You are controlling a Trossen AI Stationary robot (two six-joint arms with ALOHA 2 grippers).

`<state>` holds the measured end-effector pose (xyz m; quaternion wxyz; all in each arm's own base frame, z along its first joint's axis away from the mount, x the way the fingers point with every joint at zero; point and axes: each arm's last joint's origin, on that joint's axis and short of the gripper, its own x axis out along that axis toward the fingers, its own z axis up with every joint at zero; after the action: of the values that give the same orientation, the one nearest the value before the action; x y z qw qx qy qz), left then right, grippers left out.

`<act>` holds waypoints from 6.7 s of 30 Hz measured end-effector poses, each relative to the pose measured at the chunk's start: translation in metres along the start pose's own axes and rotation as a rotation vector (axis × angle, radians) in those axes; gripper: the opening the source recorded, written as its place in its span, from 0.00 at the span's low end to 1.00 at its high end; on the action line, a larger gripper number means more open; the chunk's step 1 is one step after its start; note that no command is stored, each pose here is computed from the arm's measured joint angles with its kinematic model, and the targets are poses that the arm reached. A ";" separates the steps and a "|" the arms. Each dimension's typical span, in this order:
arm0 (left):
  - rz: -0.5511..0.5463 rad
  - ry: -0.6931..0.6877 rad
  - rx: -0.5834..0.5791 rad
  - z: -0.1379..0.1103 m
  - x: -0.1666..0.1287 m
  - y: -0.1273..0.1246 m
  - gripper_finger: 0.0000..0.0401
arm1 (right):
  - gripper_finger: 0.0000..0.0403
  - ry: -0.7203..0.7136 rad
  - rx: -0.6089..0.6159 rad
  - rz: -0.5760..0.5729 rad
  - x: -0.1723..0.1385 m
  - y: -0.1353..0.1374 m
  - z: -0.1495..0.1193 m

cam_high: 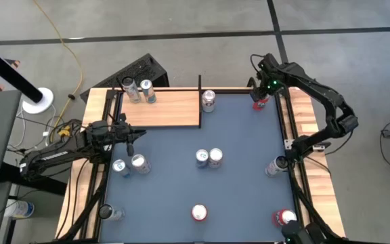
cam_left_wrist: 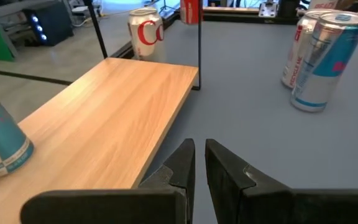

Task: Place canned beverage on shelf
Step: Put the top right red soda can on the shelf

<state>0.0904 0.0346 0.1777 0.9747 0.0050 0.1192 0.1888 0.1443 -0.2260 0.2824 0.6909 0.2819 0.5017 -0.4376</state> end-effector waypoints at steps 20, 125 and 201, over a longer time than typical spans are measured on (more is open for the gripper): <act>-0.006 0.151 0.005 -0.015 -0.001 -0.001 0.07 | 0.53 -0.461 -0.301 0.322 -0.122 0.105 0.025; -0.007 0.165 0.005 -0.016 -0.001 -0.001 0.07 | 0.77 -0.798 -1.167 1.070 -0.014 0.304 0.109; 0.003 0.166 0.002 -0.016 -0.001 0.000 0.07 | 0.77 -0.833 -0.939 0.860 0.059 0.304 0.121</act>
<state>0.0857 0.0332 0.1625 0.9612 -0.0097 0.1997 0.1899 0.4752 -0.2060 0.2531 0.9803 -0.0594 0.1788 0.0592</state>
